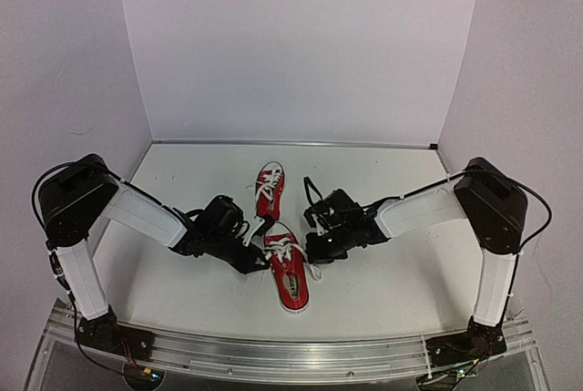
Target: Tie the shoes
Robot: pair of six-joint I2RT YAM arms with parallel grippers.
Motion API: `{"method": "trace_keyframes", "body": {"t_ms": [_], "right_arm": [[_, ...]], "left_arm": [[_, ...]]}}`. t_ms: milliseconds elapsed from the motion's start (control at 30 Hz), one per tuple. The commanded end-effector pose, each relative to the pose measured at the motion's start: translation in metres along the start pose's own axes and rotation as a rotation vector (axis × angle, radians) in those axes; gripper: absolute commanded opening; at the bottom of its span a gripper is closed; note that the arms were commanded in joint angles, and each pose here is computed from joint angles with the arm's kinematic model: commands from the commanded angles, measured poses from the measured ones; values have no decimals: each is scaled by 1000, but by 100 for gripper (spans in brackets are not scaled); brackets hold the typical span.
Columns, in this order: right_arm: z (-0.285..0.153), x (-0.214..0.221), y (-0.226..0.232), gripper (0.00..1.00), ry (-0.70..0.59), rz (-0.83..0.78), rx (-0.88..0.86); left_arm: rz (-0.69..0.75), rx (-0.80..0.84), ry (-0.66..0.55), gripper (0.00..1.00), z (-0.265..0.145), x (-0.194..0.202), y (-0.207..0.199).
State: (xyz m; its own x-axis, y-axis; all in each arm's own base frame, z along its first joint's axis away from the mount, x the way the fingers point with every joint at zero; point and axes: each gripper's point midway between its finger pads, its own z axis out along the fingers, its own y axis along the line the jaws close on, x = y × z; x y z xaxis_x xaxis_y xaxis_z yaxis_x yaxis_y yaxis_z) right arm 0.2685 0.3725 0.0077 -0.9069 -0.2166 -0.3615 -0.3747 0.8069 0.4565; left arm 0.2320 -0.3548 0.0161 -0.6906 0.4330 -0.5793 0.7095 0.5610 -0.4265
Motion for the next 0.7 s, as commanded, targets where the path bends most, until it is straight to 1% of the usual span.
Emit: {"method": "trace_keyframes", "body": {"t_ms": [0, 200, 433, 667], "right_arm": [[14, 34, 35, 0, 96, -30, -98], [12, 44, 28, 0, 98, -14, -70], [-5, 47, 33, 0, 89, -5, -98], [-8, 51, 26, 0, 85, -4, -73]], "left_arm": [[8, -27, -151, 0, -14, -46, 7], [17, -9, -144, 0, -6, -55, 5], [-1, -27, -188, 0, -22, -63, 13], [10, -9, -167, 0, -18, -66, 12]]}}
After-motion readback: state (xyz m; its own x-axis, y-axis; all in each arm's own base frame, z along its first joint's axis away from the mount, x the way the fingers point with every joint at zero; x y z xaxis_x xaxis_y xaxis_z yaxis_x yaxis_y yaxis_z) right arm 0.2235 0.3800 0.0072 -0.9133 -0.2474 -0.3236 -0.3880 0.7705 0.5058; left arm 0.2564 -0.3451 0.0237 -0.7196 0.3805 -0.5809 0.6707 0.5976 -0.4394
